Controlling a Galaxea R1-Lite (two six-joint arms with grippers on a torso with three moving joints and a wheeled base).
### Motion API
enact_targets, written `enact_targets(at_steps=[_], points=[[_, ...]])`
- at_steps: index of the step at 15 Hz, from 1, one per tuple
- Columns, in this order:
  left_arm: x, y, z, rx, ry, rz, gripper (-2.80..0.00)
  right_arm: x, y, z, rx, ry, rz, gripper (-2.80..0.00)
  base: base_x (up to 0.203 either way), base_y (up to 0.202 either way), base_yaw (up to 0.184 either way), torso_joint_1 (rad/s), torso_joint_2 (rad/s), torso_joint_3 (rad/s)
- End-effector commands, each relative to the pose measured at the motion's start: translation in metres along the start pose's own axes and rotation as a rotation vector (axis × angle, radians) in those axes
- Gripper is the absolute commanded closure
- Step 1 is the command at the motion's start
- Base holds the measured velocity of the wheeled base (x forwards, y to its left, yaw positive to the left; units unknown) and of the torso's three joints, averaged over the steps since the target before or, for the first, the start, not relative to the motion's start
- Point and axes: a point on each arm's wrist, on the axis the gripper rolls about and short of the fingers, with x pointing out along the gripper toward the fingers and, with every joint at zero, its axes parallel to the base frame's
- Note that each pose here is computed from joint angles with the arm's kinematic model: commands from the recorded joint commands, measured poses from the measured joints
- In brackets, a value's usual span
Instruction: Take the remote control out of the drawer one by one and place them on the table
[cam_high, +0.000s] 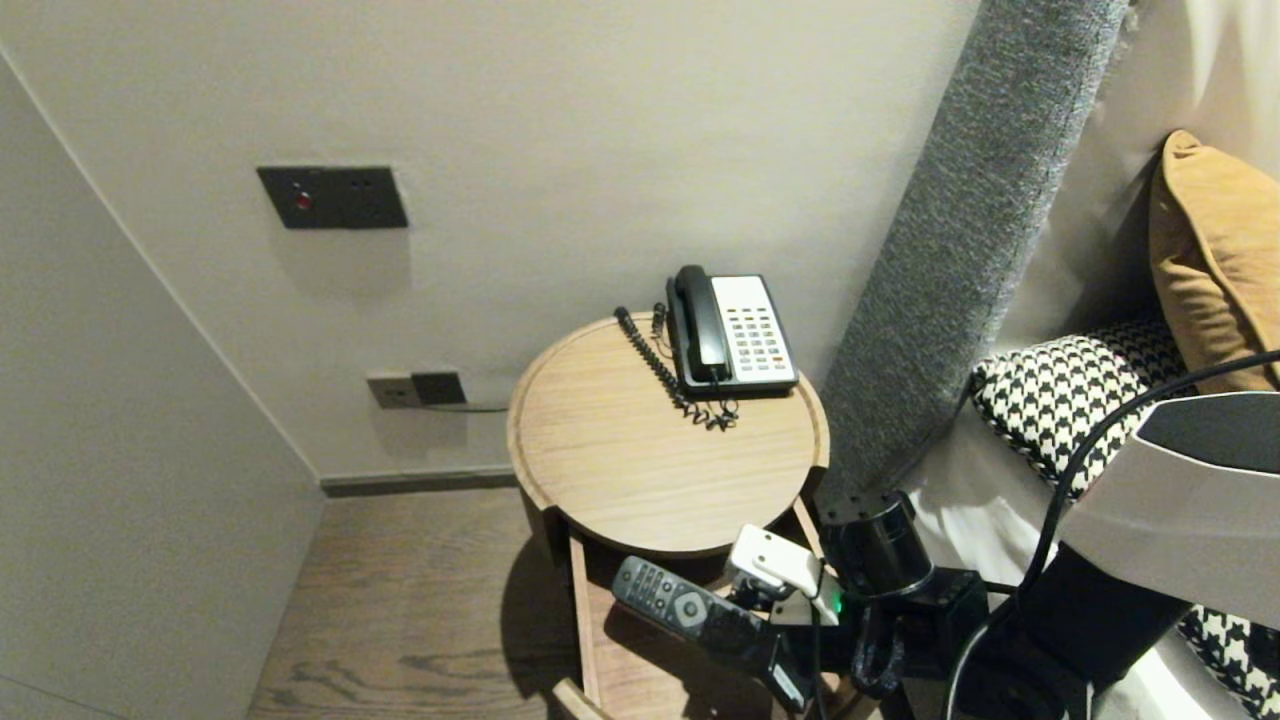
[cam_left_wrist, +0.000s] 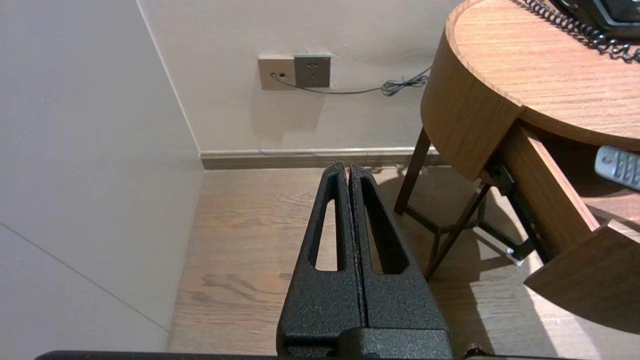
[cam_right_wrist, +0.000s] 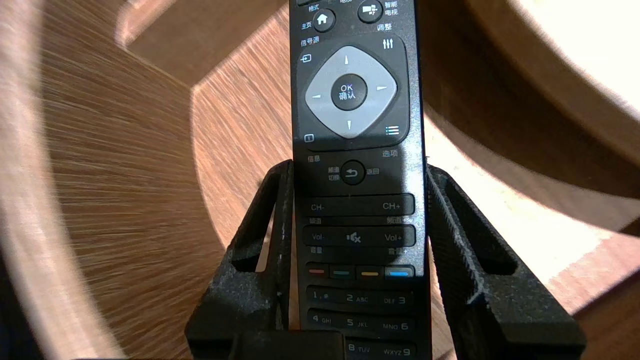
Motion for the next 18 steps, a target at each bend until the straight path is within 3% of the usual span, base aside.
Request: enact_targets(at_steps=[1,6,10,14,18], points=[[0.000,0.000,0.000,0.000,0.001,0.002,0.00,-0.009,0.004,0.009,-0.021,-0.034,-0.006,0.00,0.000,0.000,0.000,0.000,0.00,0.000],[0.000,0.000,0.000,0.000,0.000,0.002,0.00,-0.019,0.012,0.013,-0.030,-0.037,0.008,0.00,0.000,0.000,0.000,0.000,0.00,0.000],[0.000,0.000,0.000,0.000,0.000,0.002,0.00,-0.032,0.011,0.026,-0.044,-0.067,-0.043,0.00,0.000,0.000,0.000,0.000,0.00,0.000],[0.000,0.000,0.000,0.000,-0.001,0.002,0.00,-0.039,0.003,0.037,-0.022,-0.091,-0.072,0.00,0.000,0.000,0.000,0.000,0.00,0.000],[0.000,0.000,0.000,0.000,0.000,0.002,0.00,-0.043,-0.021,0.067,-0.011,-0.120,-0.147,0.00,0.000,0.000,0.000,0.000,0.00,0.000]])
